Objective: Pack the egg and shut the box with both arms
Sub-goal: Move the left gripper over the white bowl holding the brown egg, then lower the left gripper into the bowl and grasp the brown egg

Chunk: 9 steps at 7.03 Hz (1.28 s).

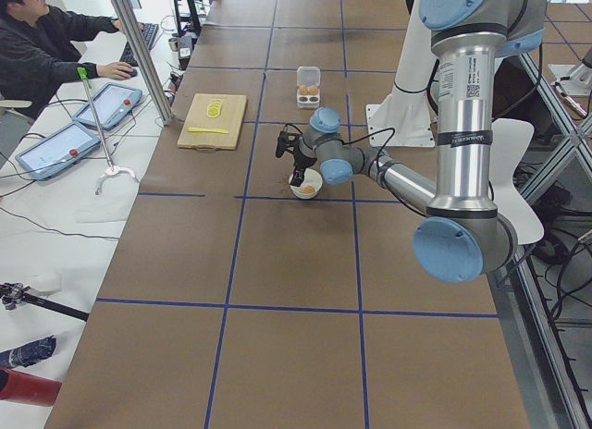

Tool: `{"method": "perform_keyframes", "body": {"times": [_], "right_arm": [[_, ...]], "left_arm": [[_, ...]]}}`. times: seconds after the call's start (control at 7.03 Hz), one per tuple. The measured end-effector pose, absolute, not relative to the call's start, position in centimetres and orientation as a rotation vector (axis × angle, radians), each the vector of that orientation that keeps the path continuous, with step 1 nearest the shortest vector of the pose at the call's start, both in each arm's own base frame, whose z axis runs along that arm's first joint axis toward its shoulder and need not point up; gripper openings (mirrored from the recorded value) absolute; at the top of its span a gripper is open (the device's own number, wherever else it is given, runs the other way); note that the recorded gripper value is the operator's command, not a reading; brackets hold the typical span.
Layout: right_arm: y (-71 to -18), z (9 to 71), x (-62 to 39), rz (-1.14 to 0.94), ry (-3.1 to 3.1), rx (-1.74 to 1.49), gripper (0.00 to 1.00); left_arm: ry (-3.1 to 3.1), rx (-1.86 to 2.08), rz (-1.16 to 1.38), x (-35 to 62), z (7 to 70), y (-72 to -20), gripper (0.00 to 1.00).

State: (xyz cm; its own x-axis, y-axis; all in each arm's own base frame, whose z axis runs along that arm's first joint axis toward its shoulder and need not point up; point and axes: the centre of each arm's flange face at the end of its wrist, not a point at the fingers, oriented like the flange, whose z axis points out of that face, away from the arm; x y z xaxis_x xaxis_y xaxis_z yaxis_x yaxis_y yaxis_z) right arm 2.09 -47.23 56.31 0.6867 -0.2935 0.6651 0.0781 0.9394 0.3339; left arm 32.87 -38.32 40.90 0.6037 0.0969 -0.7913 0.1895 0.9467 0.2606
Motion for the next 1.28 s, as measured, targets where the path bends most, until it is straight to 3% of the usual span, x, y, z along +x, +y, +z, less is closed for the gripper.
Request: {"method": "perform_keyframes", "body": {"times": [1.28], "right_arm": [[-46.7,57.0,2.1,-0.205,-0.789,0.276,1.00]], "left_arm": [[0.858,0.266,0.013,38.1,42.1,-36.5,0.72]]}}
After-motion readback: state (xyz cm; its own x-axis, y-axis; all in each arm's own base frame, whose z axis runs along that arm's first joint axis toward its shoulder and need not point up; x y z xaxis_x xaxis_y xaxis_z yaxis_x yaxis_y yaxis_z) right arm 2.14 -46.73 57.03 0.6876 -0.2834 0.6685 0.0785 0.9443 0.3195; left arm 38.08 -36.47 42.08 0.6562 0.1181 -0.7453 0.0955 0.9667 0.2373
